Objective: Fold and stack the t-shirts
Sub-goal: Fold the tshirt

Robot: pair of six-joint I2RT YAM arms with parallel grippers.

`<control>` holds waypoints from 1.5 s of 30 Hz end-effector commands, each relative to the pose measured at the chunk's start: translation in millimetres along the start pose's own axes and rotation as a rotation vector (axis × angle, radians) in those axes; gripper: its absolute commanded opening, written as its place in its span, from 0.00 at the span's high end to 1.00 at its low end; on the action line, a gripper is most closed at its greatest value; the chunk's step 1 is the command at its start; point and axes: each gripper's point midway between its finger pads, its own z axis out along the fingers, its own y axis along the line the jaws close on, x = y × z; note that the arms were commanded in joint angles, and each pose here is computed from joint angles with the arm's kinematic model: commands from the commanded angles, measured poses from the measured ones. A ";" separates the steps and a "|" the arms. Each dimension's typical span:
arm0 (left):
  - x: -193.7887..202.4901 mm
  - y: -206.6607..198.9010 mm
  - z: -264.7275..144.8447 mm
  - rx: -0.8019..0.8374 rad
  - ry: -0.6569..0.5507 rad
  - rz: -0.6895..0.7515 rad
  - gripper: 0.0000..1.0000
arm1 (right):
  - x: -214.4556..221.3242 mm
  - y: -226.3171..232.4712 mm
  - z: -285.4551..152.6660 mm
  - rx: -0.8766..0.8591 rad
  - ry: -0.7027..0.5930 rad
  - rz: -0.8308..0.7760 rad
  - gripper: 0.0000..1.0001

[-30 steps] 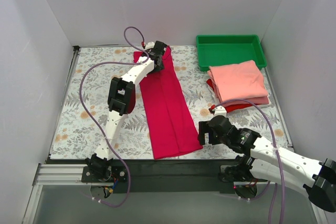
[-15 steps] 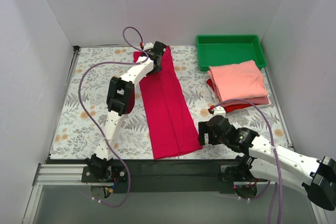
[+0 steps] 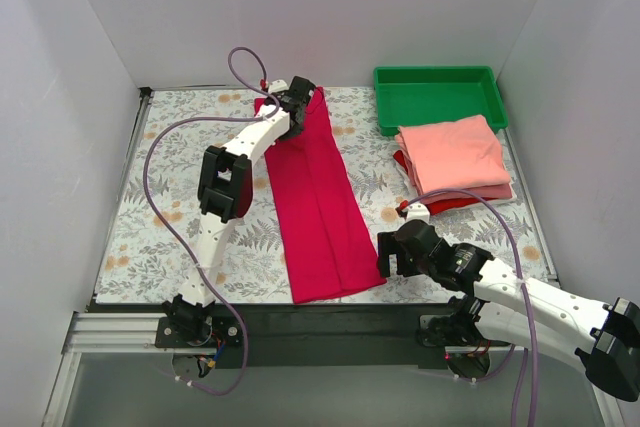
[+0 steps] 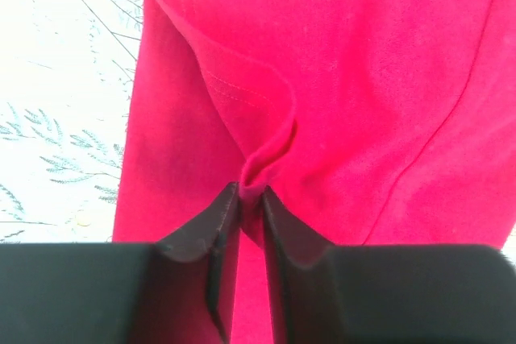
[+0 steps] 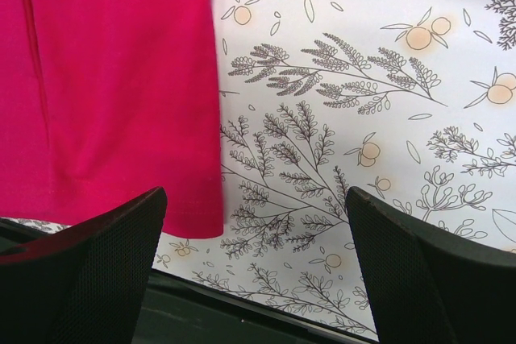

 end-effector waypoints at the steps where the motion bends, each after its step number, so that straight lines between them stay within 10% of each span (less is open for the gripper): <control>1: -30.3 7.2 -34.8 -0.003 -0.068 -0.046 0.89 | -7.3 3.1 -2.9 -0.007 -0.020 0.022 0.02; 16: -6.4 15.7 -43.4 -0.043 -0.029 -0.071 0.99 | -4.4 2.1 -2.4 -0.009 -0.015 0.021 0.02; 22: -1.1 26.7 -48.9 -0.095 -0.012 -0.121 0.67 | -3.0 2.2 -3.2 -0.017 -0.016 0.024 0.02; 29: 10.9 41.5 -51.9 -0.152 0.024 -0.126 0.61 | -5.0 4.1 -6.6 -0.039 -0.035 0.031 0.02; 37: 22.9 66.8 -82.1 -0.169 0.069 -0.139 0.27 | -7.4 3.4 -9.1 -0.045 -0.051 0.020 0.02; 45: 83.1 70.4 -166.1 0.123 0.193 -0.118 0.13 | -10.8 -0.6 -11.1 -0.024 -0.063 0.032 0.02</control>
